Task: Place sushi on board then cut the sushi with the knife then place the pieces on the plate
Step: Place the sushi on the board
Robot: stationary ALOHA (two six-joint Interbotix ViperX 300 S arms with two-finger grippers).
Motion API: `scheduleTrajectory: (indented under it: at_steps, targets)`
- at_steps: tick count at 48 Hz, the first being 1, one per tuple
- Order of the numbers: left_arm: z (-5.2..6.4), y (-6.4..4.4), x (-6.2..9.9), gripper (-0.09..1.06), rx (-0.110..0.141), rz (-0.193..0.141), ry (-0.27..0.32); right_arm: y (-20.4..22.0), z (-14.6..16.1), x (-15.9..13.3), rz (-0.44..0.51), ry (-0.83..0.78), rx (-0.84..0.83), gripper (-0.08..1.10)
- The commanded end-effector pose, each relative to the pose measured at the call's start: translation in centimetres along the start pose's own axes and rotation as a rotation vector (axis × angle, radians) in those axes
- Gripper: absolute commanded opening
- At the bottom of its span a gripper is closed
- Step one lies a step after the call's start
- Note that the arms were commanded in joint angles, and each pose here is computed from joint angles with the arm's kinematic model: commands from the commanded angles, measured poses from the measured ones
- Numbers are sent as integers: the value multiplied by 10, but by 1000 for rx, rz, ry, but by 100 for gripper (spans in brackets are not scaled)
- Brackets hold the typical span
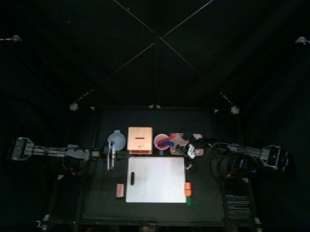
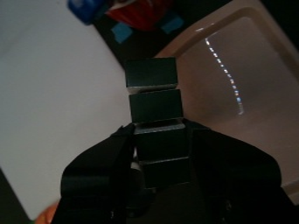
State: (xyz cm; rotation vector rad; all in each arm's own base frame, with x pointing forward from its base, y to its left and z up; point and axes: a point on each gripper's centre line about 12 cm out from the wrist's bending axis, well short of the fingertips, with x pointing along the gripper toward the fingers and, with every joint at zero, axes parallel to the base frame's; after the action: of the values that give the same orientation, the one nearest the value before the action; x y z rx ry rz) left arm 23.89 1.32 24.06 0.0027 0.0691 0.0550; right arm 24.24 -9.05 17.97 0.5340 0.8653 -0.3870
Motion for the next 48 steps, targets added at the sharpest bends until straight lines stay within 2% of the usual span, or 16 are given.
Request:
scheduleTrajectory:
  at_steps: [1,16,27,39,48]
  targets:
    - [6,1,2,-2,-2,4,-21,18,5,-7,33,-57,18,64]
    - [3,1,1,-2,2,4,-15,58,-7,-5,104,-61,170,64]
    - [-1,2,-1,-1,1,7,-5,87,-16,10,140,-36,277,64]
    - [-6,2,-3,-1,1,7,9,124,-4,39,111,0,343,65]
    - [-7,2,-3,-1,3,8,14,149,4,55,25,29,401,65]
